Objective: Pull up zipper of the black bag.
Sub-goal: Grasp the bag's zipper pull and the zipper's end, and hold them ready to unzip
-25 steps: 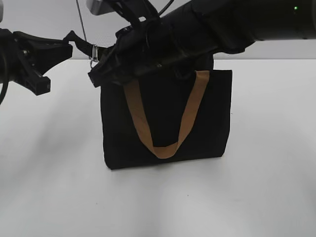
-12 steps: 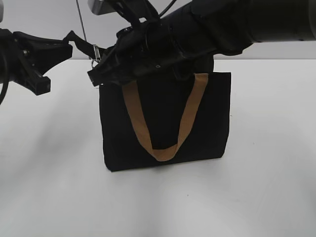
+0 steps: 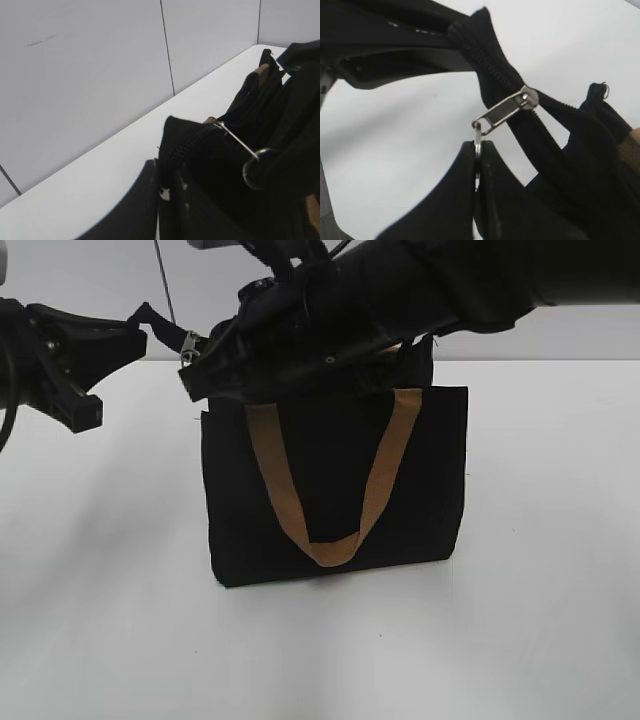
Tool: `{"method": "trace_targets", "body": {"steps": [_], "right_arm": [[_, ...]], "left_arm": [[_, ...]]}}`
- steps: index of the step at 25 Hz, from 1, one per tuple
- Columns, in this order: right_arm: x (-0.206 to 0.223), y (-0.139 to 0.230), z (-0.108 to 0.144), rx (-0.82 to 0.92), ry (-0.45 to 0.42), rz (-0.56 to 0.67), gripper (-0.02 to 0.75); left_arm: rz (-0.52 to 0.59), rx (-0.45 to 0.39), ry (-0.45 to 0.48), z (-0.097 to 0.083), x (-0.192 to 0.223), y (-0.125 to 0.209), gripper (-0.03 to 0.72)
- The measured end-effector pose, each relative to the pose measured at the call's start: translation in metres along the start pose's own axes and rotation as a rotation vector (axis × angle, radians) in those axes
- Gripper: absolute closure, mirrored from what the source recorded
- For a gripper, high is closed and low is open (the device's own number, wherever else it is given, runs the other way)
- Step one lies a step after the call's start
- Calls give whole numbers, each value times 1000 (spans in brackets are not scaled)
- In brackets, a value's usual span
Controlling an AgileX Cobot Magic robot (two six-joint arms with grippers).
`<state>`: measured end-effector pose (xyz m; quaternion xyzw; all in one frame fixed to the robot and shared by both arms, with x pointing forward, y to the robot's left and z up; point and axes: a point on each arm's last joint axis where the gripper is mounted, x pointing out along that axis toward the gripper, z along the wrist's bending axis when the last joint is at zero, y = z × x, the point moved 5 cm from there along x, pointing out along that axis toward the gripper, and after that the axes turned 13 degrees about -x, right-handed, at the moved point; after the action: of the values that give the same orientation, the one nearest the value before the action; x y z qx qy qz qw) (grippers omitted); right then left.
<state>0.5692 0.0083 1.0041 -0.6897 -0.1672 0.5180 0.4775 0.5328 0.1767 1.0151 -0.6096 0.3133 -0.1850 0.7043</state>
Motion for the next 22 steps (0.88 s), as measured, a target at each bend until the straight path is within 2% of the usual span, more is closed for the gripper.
{"method": "trace_targets", "body": {"steps": [6,15,22], "right_arm": [[-21,-1,-20,90,3,-3,738],[-33,18,-42,181,6,81,738],[-43,31,-61,245,31,121,738]], "left_arm": [[-7,3,-2,0,-1,-2,662],[-56,40,-8,-4,-12,-19,662],[-71,32,-18,-4,-14,-23,662]]}}
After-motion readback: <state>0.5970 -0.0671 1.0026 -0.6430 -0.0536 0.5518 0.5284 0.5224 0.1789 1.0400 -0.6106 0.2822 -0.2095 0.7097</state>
